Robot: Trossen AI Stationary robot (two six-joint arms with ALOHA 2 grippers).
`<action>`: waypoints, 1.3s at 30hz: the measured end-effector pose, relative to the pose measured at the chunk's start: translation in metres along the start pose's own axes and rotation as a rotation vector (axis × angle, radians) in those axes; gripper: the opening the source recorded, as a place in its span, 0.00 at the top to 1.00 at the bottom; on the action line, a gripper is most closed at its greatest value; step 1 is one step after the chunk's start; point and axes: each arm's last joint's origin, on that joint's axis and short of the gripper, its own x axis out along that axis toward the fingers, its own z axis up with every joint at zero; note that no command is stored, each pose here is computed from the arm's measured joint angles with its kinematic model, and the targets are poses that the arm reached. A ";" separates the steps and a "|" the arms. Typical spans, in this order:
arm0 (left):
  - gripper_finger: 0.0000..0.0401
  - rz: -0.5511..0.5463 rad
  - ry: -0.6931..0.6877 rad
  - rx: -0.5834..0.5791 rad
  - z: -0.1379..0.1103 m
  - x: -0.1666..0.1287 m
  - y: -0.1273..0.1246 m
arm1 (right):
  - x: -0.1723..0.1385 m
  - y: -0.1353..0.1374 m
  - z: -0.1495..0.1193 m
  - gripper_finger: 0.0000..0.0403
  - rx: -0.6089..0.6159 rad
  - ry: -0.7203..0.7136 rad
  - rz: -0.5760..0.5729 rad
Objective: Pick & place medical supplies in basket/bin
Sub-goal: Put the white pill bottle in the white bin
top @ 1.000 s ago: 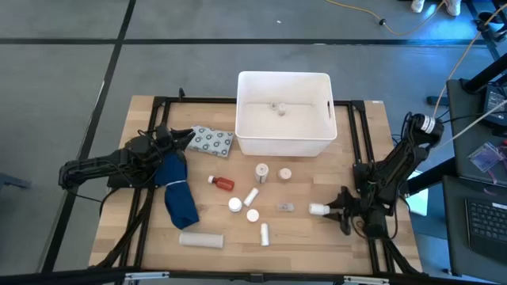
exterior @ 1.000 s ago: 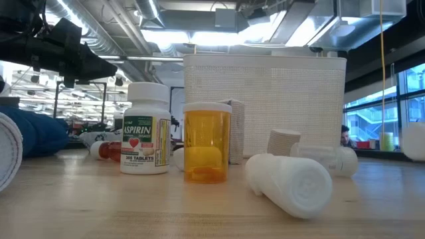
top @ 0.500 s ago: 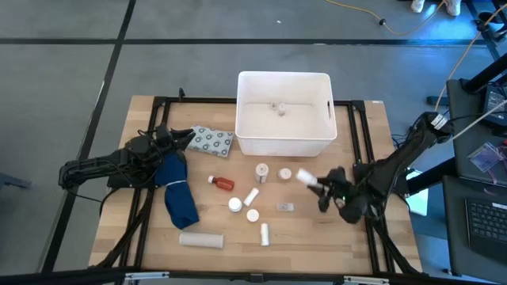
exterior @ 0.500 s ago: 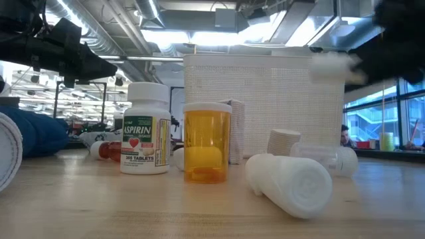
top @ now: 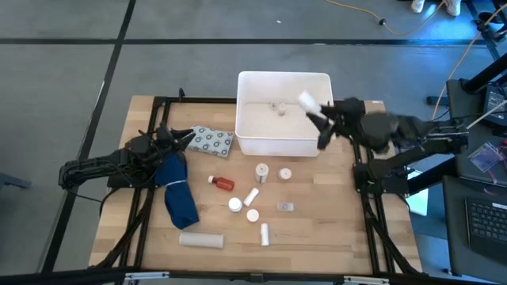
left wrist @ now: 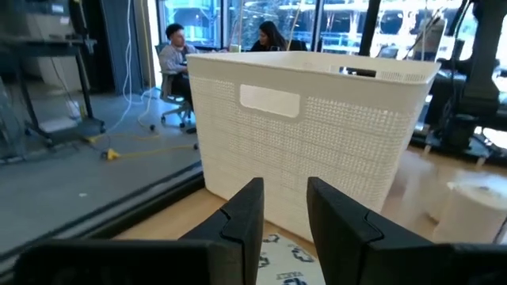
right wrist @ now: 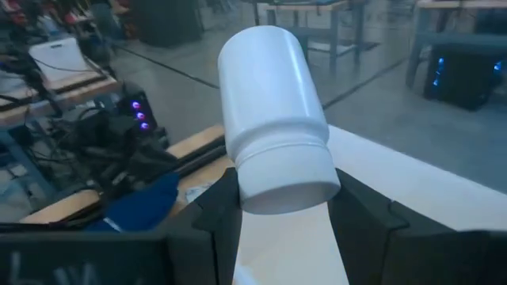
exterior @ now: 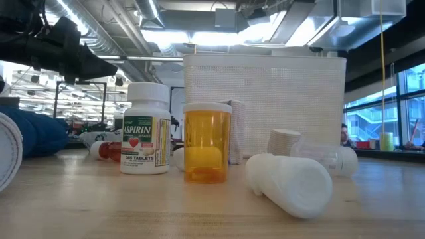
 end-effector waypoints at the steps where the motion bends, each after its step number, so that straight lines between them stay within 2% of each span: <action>1: 0.77 0.000 0.000 0.013 0.000 0.000 0.000 | 0.006 -0.003 0.007 0.61 0.008 0.017 -0.005; 5: 0.77 0.000 -0.001 0.061 0.000 0.000 0.000 | 0.037 -0.018 0.028 0.61 0.060 0.158 -0.010; 11: 0.77 -0.001 0.000 0.070 0.000 0.000 0.000 | 0.106 -0.051 0.031 0.61 0.078 0.538 -0.065; 16: 0.77 -0.001 0.000 0.069 0.000 0.000 0.000 | 0.166 -0.087 0.008 0.61 0.035 0.881 -0.142; 22: 0.77 -0.002 0.000 0.068 0.000 0.000 0.000 | 0.222 -0.124 -0.036 0.61 -0.049 1.281 -0.200; 26: 0.77 -0.003 0.000 0.067 0.000 0.000 0.000 | 0.252 -0.137 -0.064 0.61 -0.016 1.388 -0.130; 30: 0.77 -0.004 0.000 0.067 0.000 0.000 0.000 | 0.277 -0.149 -0.093 0.61 0.014 1.472 -0.135; 39: 0.77 -0.004 0.000 0.067 0.000 0.000 0.000 | 0.301 -0.157 -0.132 0.61 0.014 1.583 -0.168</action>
